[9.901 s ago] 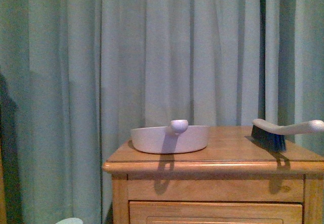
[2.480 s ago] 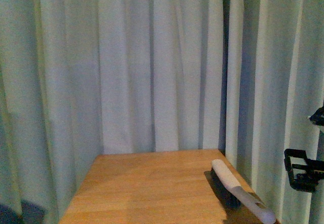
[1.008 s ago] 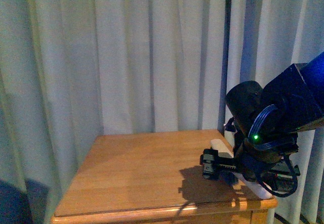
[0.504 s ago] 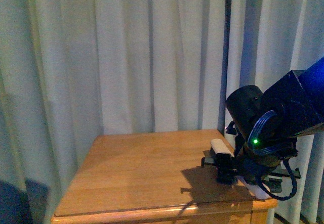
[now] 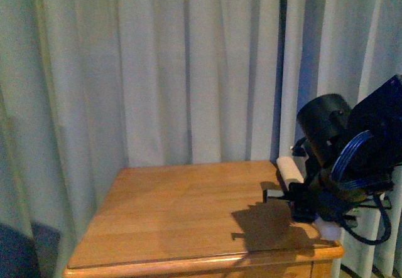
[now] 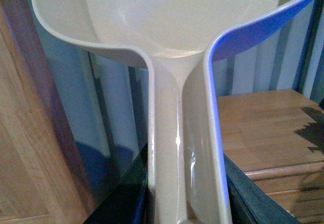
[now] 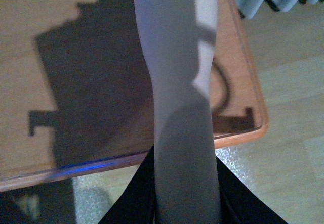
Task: Clean up trash
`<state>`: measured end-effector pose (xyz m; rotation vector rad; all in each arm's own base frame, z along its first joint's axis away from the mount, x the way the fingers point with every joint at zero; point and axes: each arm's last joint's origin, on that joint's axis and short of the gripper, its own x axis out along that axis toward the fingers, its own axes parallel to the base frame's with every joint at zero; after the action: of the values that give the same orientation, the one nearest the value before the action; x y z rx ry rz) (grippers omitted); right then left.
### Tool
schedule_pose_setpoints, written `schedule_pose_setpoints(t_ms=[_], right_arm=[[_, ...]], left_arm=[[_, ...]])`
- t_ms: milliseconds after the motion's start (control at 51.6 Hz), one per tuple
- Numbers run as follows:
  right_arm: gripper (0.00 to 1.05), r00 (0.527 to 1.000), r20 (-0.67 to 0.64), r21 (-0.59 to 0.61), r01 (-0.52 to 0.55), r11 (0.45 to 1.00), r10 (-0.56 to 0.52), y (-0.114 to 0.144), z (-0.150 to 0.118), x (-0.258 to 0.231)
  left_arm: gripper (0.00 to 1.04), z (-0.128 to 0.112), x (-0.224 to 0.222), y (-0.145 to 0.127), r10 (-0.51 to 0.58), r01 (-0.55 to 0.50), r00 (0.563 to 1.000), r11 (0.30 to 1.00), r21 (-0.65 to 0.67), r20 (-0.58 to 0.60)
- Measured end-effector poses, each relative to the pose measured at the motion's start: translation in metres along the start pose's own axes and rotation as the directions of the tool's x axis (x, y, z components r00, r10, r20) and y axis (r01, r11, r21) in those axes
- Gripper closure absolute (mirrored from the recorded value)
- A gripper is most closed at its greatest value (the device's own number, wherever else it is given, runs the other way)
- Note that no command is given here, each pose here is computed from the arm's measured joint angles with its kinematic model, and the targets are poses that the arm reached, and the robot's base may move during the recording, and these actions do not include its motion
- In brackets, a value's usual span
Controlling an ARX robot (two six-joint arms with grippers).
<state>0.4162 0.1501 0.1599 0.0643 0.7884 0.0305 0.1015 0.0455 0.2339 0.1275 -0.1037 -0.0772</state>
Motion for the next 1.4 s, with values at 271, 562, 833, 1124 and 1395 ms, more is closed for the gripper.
schedule_pose_setpoints(t_ms=[271, 562, 833, 1124, 1395], right_arm=[[0.85, 0.939, 0.344, -0.123, 0.06, 0.991, -0.014, -0.019, 0.009, -0.098], [0.85, 0.844, 0.536, -0.115, 0.112, 0.987, -0.033, -0.055, -0.026, -0.186], [0.85, 0.787, 0.613, -0.07, 0.14, 0.988, -0.068, -0.081, -0.069, -0.243], [0.85, 0.726, 0.681, -0.018, 0.14, 0.99, -0.09, -0.086, -0.104, -0.282], [0.85, 0.713, 0.693, 0.001, 0.148, 0.989, -0.107, -0.086, -0.108, -0.284]], left_arm=[[0.77, 0.0, 0.0, 0.0, 0.0, 0.0, 1.0, 1.0, 0.0, 0.0], [0.77, 0.0, 0.0, 0.0, 0.0, 0.0, 1.0, 1.0, 0.0, 0.0], [0.77, 0.0, 0.0, 0.0, 0.0, 0.0, 1.0, 1.0, 0.0, 0.0], [0.77, 0.0, 0.0, 0.0, 0.0, 0.0, 1.0, 1.0, 0.0, 0.0], [0.77, 0.0, 0.0, 0.0, 0.0, 0.0, 1.0, 1.0, 0.0, 0.0]])
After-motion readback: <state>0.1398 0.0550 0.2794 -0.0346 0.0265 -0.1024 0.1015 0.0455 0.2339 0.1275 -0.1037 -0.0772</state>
